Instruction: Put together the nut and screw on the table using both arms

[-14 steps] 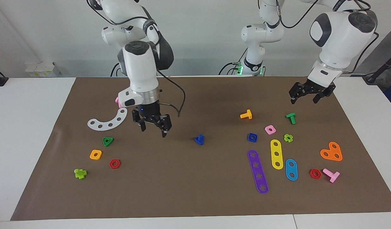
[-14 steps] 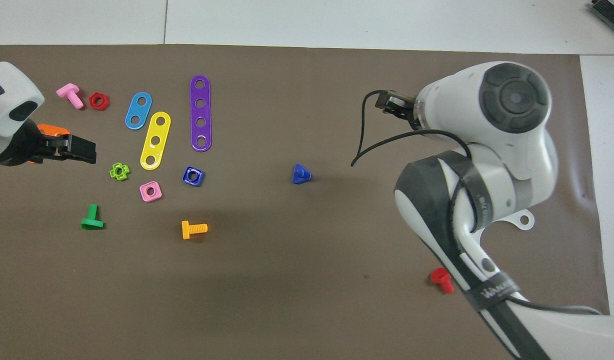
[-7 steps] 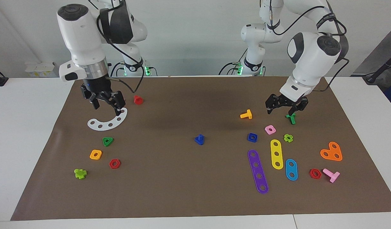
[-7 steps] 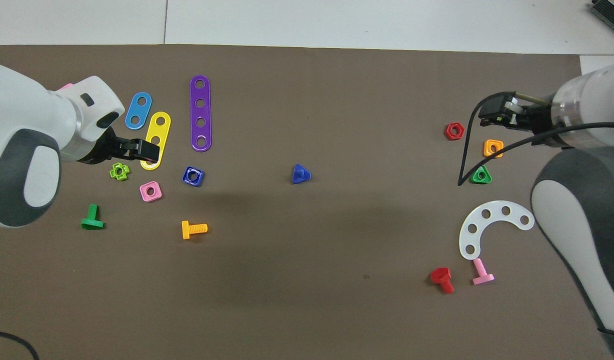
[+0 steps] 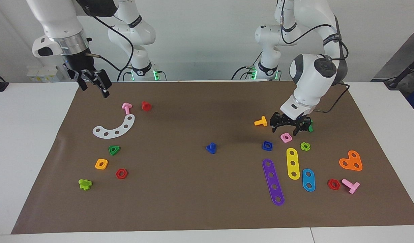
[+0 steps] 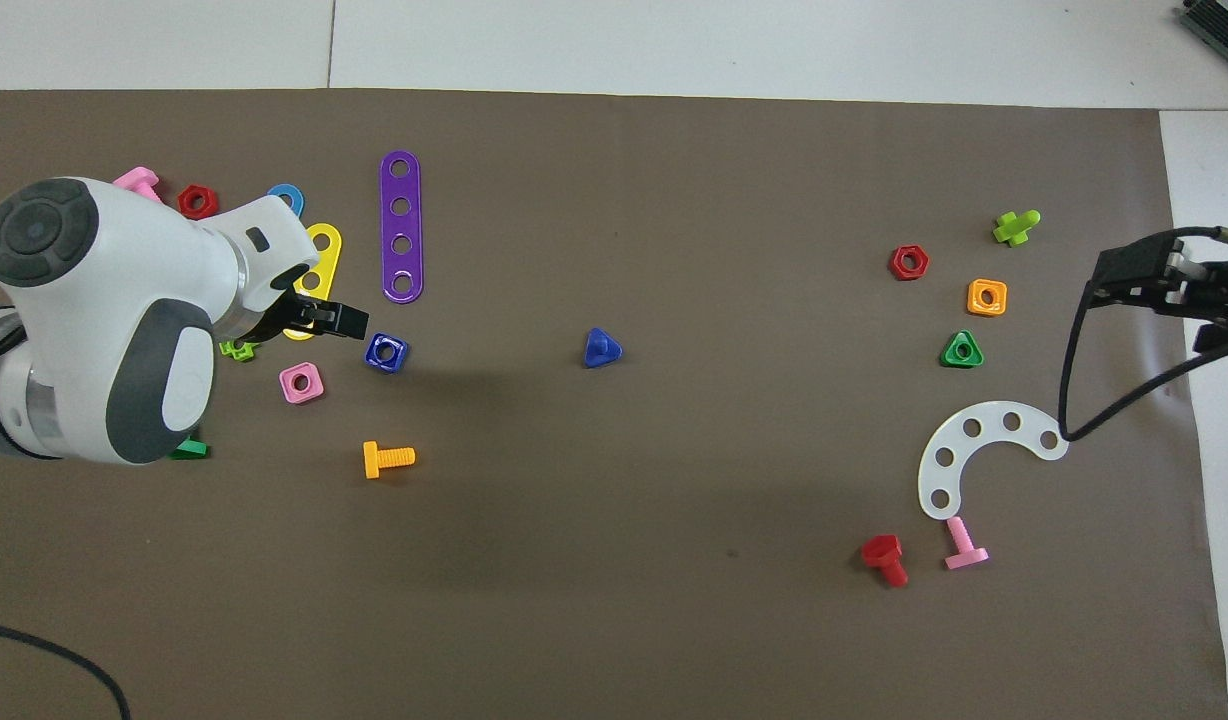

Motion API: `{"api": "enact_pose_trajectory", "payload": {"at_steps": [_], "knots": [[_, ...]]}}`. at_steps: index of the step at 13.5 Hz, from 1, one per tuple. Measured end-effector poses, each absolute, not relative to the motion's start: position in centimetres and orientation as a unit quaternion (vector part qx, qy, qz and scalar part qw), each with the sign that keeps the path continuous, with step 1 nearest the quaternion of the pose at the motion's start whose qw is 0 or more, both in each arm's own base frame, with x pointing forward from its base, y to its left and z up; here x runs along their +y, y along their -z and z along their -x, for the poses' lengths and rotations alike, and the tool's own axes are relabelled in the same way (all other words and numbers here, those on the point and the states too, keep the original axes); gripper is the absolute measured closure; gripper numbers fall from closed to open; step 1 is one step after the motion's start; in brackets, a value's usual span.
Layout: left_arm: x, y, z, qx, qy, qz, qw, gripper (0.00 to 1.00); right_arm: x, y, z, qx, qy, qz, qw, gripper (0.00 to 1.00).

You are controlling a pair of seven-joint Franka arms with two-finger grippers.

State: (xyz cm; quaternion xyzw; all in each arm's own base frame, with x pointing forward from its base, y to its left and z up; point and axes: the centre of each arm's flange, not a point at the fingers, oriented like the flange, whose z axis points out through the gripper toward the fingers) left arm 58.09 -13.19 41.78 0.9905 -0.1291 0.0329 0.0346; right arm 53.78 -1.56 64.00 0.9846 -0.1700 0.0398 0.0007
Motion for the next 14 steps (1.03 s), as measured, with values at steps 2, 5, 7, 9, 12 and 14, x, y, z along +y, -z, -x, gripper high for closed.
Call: {"api": "enact_pose_trajectory", "payload": {"at_steps": [2,5,7,9,12,14], "knots": [[-14.4,-39.6,-58.4,-0.139,-0.034,-0.989,0.035,0.05,-3.3,-63.7,-53.5,-0.140,-0.027,-0.990,0.003,0.00],[-15.8,-35.4,-58.6,-0.149,-0.036,-0.988,0.036,0.07,-2.7,-62.7,-53.6,-0.125,-0.014,-0.992,0.004,0.00],[-16.9,-32.9,-58.4,-0.158,-0.030,-0.986,0.034,0.08,-2.4,-62.6,-53.6,-0.122,-0.013,-0.992,0.004,0.00],[-17.3,-31.2,-58.3,-0.169,-0.024,-0.985,0.029,0.10,-2.4,-62.6,-53.6,-0.122,-0.013,-0.992,0.003,0.00],[-17.0,-30.4,-57.9,-0.185,-0.016,-0.982,0.024,0.12,-2.4,-62.6,-53.6,-0.122,-0.013,-0.992,0.003,0.00],[-16.9,-29.9,-57.5,-0.196,-0.010,-0.980,0.023,0.17,-2.4,-62.6,-53.6,-0.122,-0.013,-0.992,0.003,0.00]]}}
